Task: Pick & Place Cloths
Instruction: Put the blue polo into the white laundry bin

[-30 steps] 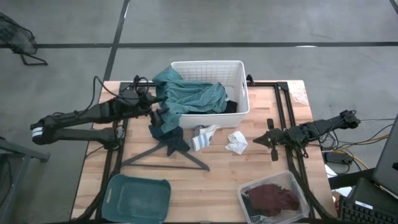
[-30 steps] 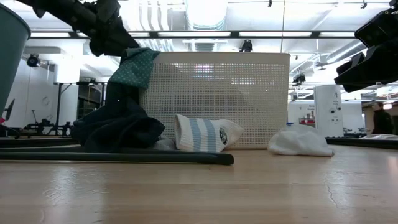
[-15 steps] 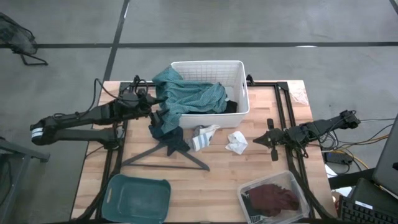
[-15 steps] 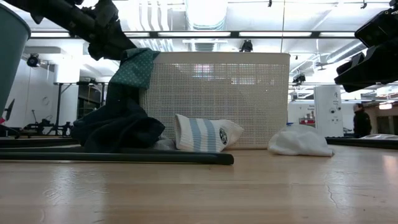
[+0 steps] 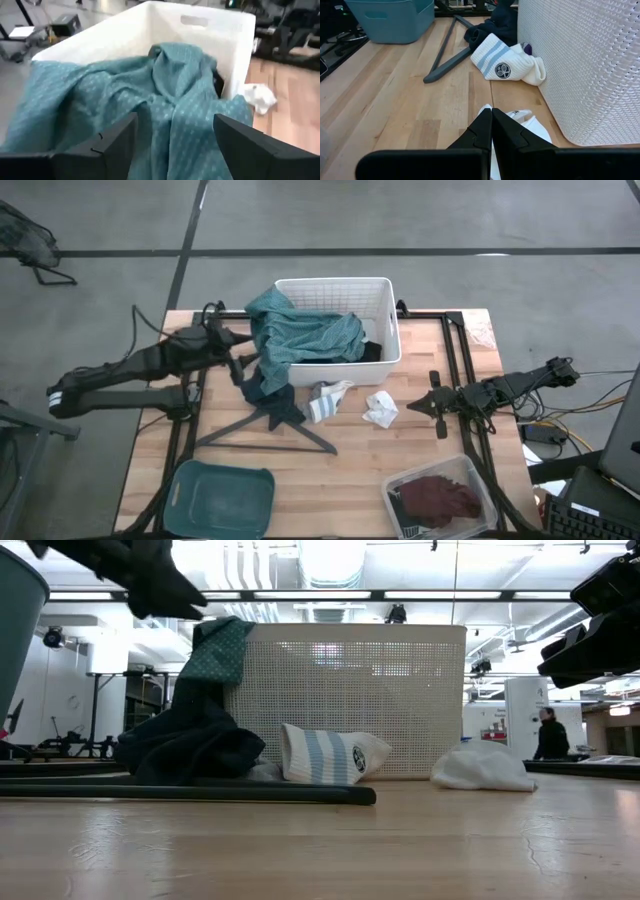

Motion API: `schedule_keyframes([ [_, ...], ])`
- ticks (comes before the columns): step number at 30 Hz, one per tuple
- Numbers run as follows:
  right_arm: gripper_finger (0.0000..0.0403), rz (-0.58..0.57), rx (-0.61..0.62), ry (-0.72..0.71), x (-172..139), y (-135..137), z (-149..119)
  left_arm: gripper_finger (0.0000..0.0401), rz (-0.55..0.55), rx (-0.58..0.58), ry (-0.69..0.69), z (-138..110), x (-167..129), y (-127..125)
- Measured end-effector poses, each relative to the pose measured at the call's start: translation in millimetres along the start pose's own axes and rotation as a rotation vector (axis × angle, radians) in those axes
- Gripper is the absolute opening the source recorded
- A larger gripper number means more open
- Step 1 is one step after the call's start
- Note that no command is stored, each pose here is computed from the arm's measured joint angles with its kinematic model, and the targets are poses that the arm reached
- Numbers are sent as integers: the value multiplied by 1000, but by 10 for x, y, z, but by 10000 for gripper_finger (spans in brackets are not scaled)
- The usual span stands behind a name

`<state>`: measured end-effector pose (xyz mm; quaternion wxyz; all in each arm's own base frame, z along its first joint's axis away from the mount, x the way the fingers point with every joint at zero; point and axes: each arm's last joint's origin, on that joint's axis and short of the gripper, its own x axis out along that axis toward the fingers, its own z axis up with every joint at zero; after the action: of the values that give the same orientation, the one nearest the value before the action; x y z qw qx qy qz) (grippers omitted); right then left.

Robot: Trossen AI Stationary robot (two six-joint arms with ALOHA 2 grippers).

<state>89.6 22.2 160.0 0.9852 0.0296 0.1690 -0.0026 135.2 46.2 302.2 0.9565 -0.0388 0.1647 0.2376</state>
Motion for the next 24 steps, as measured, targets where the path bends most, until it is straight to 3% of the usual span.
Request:
schedule_keyframes([
  [5,8,0,0,0,0,0,0,266,56,58,116,-7,-155,43],
  [11,8,0,0,0,0,0,1,266,362,98,228,-108,-30,110],
  [13,8,0,0,0,0,0,0,266,402,135,254,-115,58,112],
  [17,8,0,0,0,0,0,1,266,400,216,304,-124,283,107],
  [20,8,-1,0,0,0,0,0,266,303,279,413,-177,392,82],
  [24,8,0,0,-1,0,0,1,266,263,330,562,-309,479,67],
])
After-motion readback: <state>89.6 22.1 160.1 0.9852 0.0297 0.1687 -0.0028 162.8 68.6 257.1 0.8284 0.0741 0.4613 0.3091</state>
